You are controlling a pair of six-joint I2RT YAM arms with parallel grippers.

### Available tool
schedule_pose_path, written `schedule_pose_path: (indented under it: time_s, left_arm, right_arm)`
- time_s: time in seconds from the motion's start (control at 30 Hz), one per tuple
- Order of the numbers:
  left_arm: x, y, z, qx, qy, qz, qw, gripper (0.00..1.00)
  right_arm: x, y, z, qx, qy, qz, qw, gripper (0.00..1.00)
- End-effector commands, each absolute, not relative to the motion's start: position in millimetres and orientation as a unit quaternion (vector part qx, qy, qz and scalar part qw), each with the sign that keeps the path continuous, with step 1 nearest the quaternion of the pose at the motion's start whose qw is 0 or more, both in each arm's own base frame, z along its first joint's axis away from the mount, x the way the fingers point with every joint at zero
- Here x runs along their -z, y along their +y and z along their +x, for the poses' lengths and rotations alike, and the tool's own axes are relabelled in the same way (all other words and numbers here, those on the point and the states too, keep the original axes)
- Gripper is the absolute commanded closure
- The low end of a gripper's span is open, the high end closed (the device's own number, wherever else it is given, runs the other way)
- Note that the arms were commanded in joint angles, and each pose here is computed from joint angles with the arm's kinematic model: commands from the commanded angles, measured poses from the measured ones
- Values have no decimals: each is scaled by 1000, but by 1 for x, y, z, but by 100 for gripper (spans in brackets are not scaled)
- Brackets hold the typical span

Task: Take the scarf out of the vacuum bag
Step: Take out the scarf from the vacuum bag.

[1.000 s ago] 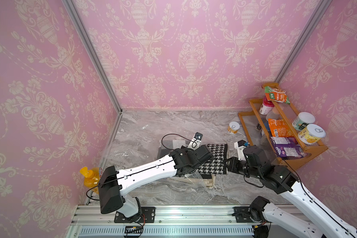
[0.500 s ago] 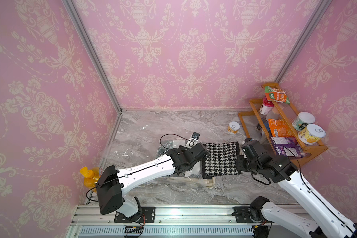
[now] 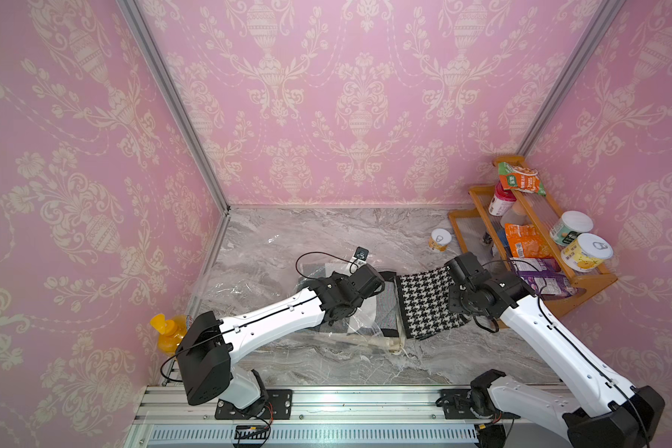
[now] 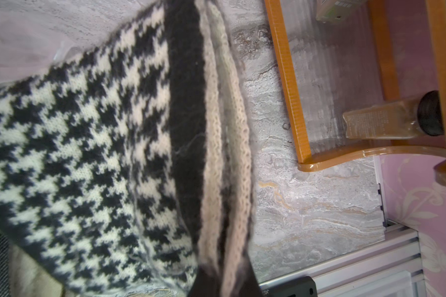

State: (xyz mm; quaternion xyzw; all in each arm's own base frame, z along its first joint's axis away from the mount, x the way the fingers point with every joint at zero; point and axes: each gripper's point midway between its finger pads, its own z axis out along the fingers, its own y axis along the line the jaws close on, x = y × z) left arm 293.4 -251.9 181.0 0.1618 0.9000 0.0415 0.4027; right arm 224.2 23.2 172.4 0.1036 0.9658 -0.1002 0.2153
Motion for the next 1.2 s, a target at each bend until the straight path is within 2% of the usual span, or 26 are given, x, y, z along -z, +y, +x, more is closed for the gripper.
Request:
schedule_pose_path:
  time_s: [0.0, 0.2, 0.43, 0.67, 1.17]
  left_arm:
    - [-185, -239, 294, -50, 899, 162, 404, 100]
    - [-187, -232, 292, -56, 898, 160, 405, 100]
    - [-195, -207, 291, -62, 901, 140, 405, 100]
    - [-203, -189, 293, -73, 903, 130, 402, 100]
    - [-230, -134, 305, -108, 908, 74, 399, 100]
  right_arm:
    - [-176, 10, 232, 133, 961, 105, 220, 100]
    - [-163, 5, 250, 136, 962, 119, 206, 100]
    - [-153, -18, 262, 195, 954, 135, 182, 100]
    - [-163, -44, 273, 225, 941, 164, 190, 100]
    - [-153, -21, 369, 194, 951, 147, 189, 100]
